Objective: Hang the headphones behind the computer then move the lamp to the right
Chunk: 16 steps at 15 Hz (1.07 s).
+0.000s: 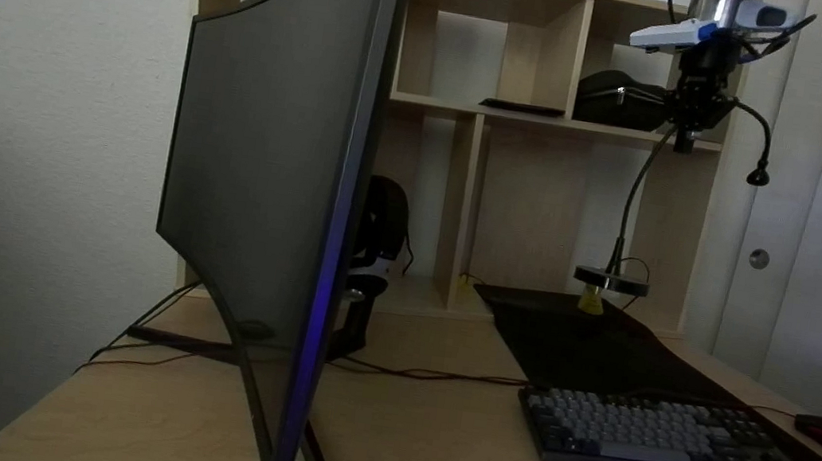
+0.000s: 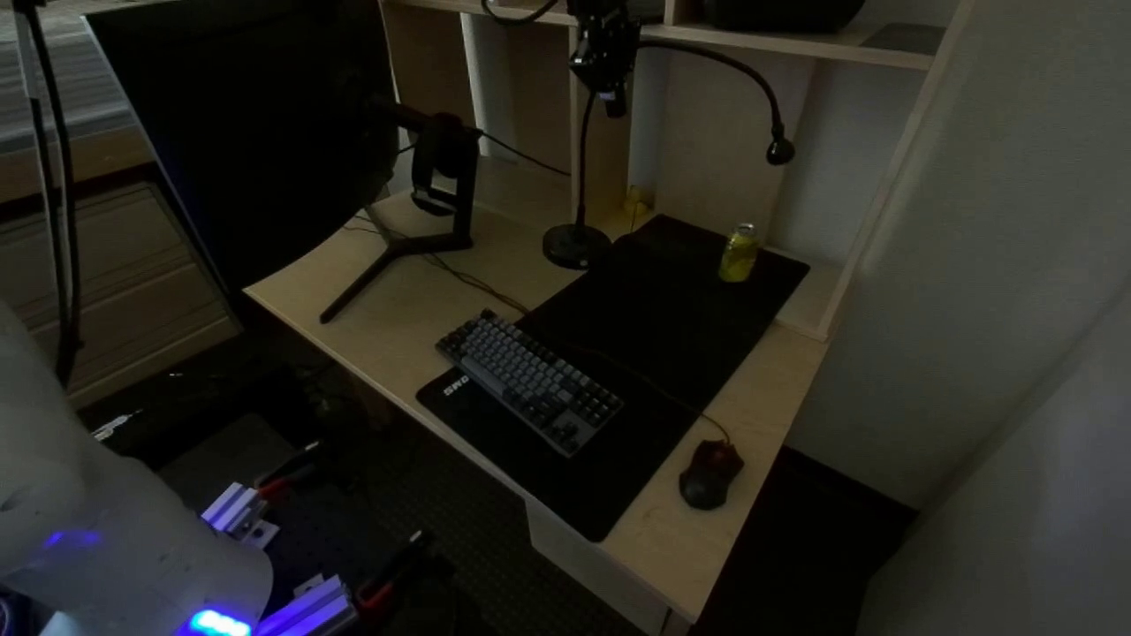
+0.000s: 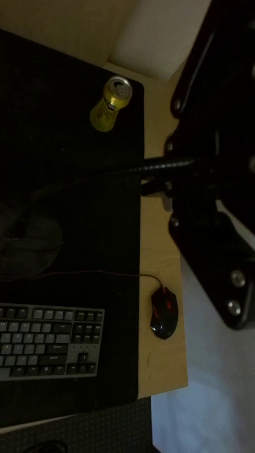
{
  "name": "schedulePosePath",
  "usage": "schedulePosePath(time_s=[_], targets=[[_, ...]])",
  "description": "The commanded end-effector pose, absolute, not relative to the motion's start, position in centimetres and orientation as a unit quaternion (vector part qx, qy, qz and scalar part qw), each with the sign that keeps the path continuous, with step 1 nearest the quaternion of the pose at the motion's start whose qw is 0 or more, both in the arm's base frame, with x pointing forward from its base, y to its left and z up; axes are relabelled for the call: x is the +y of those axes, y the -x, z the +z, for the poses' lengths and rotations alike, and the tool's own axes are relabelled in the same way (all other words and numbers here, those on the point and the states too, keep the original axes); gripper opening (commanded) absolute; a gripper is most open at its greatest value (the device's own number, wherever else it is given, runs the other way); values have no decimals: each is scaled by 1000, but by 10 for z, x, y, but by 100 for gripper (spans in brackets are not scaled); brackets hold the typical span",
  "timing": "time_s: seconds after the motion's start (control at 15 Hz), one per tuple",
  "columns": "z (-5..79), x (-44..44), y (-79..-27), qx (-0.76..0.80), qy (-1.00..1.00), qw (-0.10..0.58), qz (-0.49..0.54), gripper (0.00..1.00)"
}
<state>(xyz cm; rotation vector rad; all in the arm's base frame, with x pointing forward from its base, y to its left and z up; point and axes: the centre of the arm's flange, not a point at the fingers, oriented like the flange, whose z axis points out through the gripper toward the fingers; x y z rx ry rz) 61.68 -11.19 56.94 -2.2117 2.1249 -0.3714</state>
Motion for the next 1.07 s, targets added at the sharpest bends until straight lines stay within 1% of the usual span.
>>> schedulePosePath(time_s=[0.0, 0.2, 0.4, 0.53, 0.6, 0.67, 0.8, 0.87, 1.0], targets=[[555, -134, -665, 753, 646, 33, -122, 1], [539, -182, -707, 806, 581, 30, -108, 1], [525, -228, -725, 852, 513, 29, -97, 1], [518, -248, -727, 880, 466, 32, -89, 1], [485, -228, -690, 859, 504, 15, -94, 1], [481, -235, -692, 862, 497, 12, -94, 5], [467, -236, -693, 863, 498, 4, -88, 5], [465, -233, -693, 862, 500, 3, -87, 1], [454, -247, -712, 896, 436, 19, -80, 1]])
